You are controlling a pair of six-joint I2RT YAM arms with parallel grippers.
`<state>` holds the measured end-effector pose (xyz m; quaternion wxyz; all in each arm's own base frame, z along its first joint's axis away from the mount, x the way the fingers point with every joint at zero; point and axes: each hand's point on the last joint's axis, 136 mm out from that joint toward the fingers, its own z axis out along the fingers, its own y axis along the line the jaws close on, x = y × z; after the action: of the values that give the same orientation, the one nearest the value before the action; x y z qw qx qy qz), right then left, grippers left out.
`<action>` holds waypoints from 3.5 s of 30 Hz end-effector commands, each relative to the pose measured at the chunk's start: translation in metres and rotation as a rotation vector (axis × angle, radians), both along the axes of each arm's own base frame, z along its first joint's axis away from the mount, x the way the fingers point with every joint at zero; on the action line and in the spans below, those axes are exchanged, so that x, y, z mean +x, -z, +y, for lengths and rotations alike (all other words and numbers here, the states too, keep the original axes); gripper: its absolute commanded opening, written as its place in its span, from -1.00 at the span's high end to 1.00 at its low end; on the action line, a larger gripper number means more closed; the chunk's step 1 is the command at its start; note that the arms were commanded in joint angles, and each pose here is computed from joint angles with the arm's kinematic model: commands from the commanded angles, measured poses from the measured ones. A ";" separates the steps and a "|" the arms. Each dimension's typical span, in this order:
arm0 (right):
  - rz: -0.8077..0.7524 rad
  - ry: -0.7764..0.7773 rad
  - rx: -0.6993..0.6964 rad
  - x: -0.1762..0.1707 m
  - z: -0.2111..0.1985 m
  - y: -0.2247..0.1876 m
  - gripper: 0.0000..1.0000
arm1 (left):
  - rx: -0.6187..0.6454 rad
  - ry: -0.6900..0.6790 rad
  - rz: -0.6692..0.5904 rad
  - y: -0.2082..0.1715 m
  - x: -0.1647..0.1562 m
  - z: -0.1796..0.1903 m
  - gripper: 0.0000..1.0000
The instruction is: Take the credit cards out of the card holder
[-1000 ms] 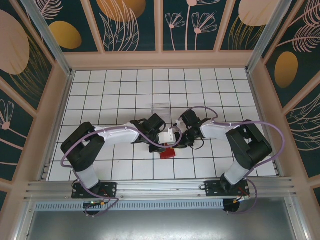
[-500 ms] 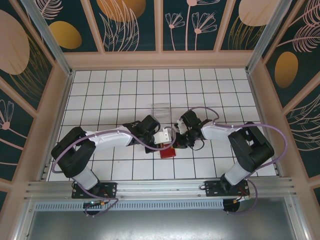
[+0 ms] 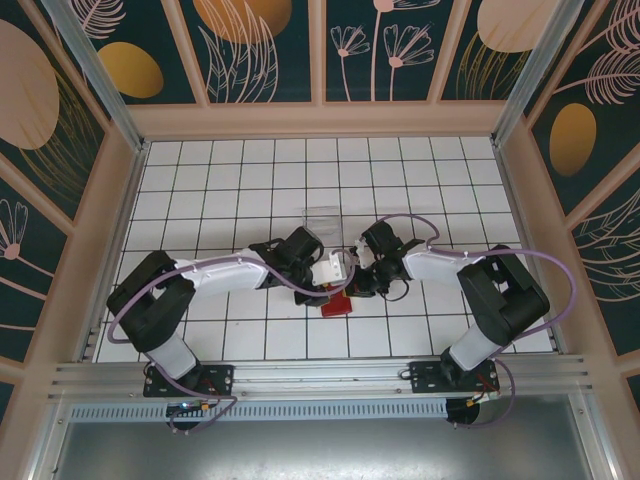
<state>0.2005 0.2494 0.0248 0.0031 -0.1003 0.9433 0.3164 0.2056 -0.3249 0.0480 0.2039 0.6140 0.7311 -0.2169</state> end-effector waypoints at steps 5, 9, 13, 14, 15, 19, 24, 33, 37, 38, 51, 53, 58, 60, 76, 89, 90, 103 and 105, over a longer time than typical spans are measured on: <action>0.027 0.020 -0.081 -0.010 -0.015 0.013 0.94 | -0.006 0.059 0.039 0.000 0.001 -0.014 0.14; 0.030 0.016 -0.080 -0.010 -0.014 0.014 0.94 | 0.016 0.067 0.066 0.010 0.001 -0.014 0.10; 0.030 0.017 -0.084 -0.010 -0.015 0.014 0.94 | 0.040 0.075 0.091 0.018 -0.002 -0.013 0.09; 0.032 0.017 -0.087 -0.011 -0.015 0.015 0.94 | 0.046 0.075 0.095 0.020 -0.003 -0.012 0.10; 0.033 0.018 -0.088 -0.011 -0.015 0.015 0.94 | 0.055 0.073 0.098 0.023 -0.003 -0.011 0.10; 0.036 0.019 -0.090 -0.012 -0.016 0.016 0.94 | 0.081 0.058 0.096 0.028 -0.002 -0.006 0.11; 0.033 0.022 -0.094 -0.012 -0.017 0.015 0.94 | 0.050 0.076 0.090 0.017 -0.007 -0.006 0.07; 0.025 0.024 -0.095 -0.011 -0.018 0.013 0.94 | -0.007 0.095 0.049 0.003 -0.009 -0.007 0.05; 0.026 0.022 -0.095 -0.011 -0.018 0.013 0.94 | 0.016 0.086 0.068 0.013 -0.009 -0.006 0.02; 0.026 0.023 -0.095 -0.011 -0.017 0.013 0.94 | 0.020 0.086 0.072 0.015 -0.008 -0.007 0.00; 0.031 0.023 -0.093 -0.012 -0.017 0.013 0.94 | 0.152 0.023 0.026 0.043 0.010 0.004 0.12; 0.029 0.023 -0.092 -0.012 -0.016 0.012 0.95 | 0.147 0.018 0.029 0.043 0.010 0.003 0.22; 0.028 0.027 -0.094 -0.013 -0.017 0.012 0.96 | 0.135 0.006 0.030 0.042 0.009 0.003 0.52; 0.028 0.032 -0.102 -0.014 -0.019 0.013 0.97 | 0.129 -0.006 0.016 0.039 0.011 0.005 0.57; 0.041 0.080 -0.149 -0.018 -0.030 0.019 1.00 | 0.056 -0.254 -0.077 0.013 0.026 0.023 0.91; 0.050 0.092 -0.152 -0.020 -0.032 0.021 1.00 | -0.114 -0.317 -0.050 -0.007 0.010 0.025 1.00; 0.051 0.091 -0.151 -0.020 -0.031 0.021 1.00 | -0.129 -0.318 -0.050 -0.010 0.009 0.026 1.00; 0.018 0.102 -0.158 -0.012 -0.027 0.011 0.70 | -0.281 -0.644 0.029 -0.049 0.028 0.032 0.28; 0.003 0.114 -0.173 -0.008 -0.029 0.007 0.56 | -0.298 -0.749 0.065 -0.053 0.033 0.036 0.14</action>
<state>0.1959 0.2405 0.0229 0.0138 -0.0624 0.9549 0.2900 0.2231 -0.2928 0.0848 0.3195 0.3589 0.8438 -0.2390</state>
